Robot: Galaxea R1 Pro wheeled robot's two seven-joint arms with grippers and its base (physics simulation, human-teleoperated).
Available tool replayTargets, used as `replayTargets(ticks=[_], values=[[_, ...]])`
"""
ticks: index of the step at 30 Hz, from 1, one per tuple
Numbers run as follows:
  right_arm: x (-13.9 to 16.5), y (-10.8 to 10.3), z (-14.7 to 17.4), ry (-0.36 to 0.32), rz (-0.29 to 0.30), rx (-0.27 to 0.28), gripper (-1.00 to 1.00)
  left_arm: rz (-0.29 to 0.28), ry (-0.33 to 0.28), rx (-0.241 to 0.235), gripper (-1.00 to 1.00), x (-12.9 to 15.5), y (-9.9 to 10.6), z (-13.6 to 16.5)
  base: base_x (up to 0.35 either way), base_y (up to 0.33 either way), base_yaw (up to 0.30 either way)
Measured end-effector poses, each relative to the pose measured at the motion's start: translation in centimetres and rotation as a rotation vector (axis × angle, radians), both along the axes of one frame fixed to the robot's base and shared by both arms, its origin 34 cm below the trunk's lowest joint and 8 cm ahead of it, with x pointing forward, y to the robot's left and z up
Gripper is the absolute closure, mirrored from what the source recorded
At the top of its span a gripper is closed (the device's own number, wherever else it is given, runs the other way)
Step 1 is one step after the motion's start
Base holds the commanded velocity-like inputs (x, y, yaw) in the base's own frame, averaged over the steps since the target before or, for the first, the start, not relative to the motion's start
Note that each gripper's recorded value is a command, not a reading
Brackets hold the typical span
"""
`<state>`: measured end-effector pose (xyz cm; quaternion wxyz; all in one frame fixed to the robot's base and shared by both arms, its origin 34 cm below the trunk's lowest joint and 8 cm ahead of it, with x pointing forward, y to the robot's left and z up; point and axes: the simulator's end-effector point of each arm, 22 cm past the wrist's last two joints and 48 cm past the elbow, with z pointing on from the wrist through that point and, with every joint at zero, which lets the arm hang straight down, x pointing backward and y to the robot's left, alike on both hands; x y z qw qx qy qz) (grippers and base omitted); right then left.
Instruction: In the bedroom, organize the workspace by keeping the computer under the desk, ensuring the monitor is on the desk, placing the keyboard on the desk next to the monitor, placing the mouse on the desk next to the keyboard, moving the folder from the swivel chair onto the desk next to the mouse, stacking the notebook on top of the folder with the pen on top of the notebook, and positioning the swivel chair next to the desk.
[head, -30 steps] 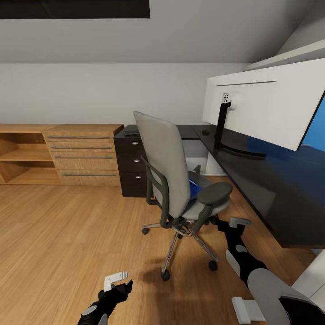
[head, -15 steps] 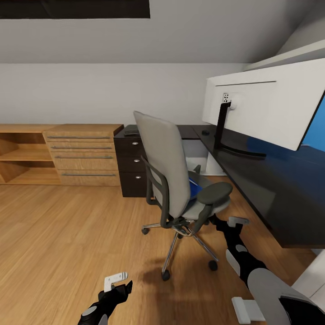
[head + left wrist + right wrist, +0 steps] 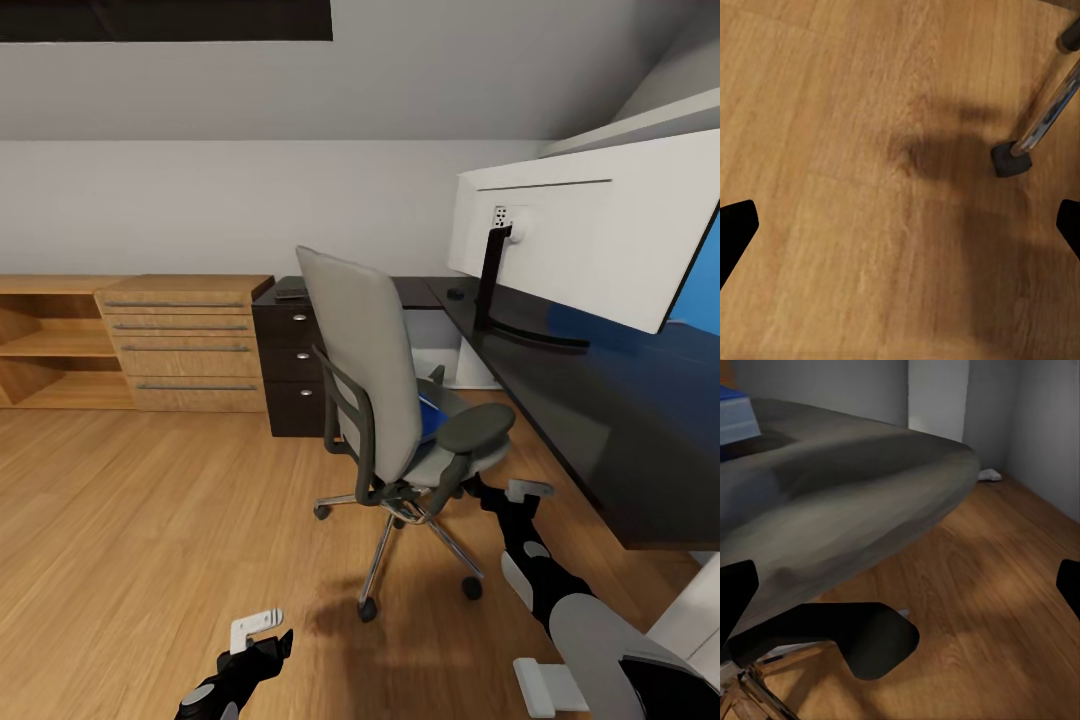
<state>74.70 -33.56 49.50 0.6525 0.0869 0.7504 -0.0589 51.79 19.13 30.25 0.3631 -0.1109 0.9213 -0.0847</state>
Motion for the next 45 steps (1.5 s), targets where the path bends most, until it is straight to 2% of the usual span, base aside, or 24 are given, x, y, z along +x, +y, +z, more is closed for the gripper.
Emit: replayTargets(ticks=[24,35,45], values=[[0.0,-0.1,0.0,0.001,-0.006,0.005,-1.0,0.001,-0.003,-0.001,-1.0,0.0,0.0,0.0,-0.059,0.0,0.0],[0.0,-0.1,0.0,0.001,-0.007,0.006,-1.0,0.031,-0.094,0.008,-1.0,1.4,0.6,1.4,-0.006,0.0,0.0],[0.1,-0.2,2.7,-0.032,-0.008,0.006,-1.0,0.037,-0.138,0.01,-1.0,2.2,0.7,3.4,0.0,0.0,0.0]])
